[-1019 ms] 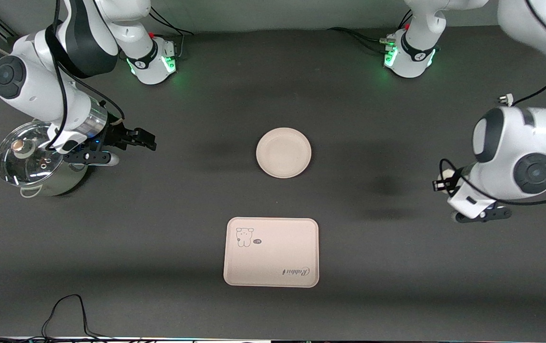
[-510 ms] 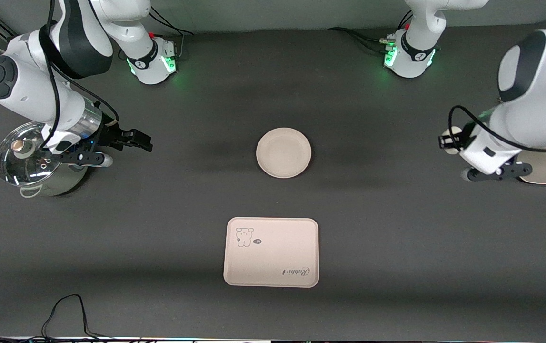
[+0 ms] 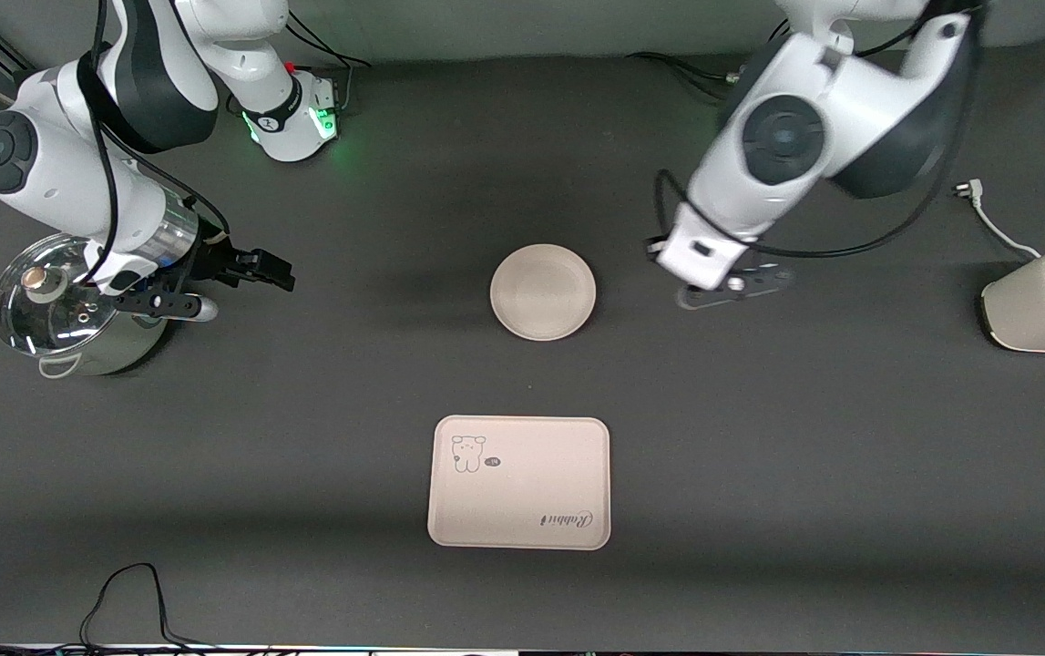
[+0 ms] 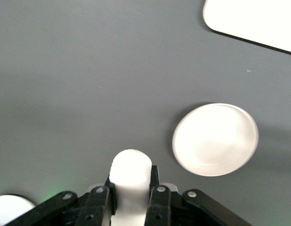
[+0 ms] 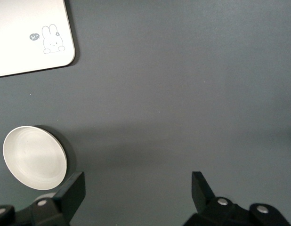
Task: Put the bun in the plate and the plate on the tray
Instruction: 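Lift the bun with the left gripper and carry it over the plate, then release the bun onto the plate while the right gripper reaches the plate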
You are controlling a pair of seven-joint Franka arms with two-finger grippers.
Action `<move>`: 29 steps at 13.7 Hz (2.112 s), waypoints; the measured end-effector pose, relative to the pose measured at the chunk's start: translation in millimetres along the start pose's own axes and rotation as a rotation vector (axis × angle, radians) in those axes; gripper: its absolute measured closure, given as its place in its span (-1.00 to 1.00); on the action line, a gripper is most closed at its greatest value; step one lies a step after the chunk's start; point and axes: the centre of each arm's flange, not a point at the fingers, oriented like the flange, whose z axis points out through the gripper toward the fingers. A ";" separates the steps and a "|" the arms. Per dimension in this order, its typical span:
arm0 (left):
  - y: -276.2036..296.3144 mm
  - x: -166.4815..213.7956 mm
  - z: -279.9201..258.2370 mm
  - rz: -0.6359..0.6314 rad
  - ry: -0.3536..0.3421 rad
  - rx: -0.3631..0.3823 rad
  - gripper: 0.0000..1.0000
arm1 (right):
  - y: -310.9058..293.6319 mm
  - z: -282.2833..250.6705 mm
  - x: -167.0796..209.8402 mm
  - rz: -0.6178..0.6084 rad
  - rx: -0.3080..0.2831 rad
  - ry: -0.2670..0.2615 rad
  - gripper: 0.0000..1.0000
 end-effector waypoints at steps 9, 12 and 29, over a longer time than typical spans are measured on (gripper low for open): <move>124.8 -42.8 202.6 0.002 0.038 -0.031 0.39 | -36.3 30.7 -5.7 -0.015 -0.006 -0.021 -1.00; 133.3 -48.6 250.4 0.011 0.048 -0.010 0.39 | -48.1 37.0 -8.6 -0.035 -0.004 -0.019 -1.00; 59.4 52.9 113.8 -0.074 0.166 -0.010 -1.00 | -75.6 52.6 -22.4 -0.089 0.002 0.013 -1.00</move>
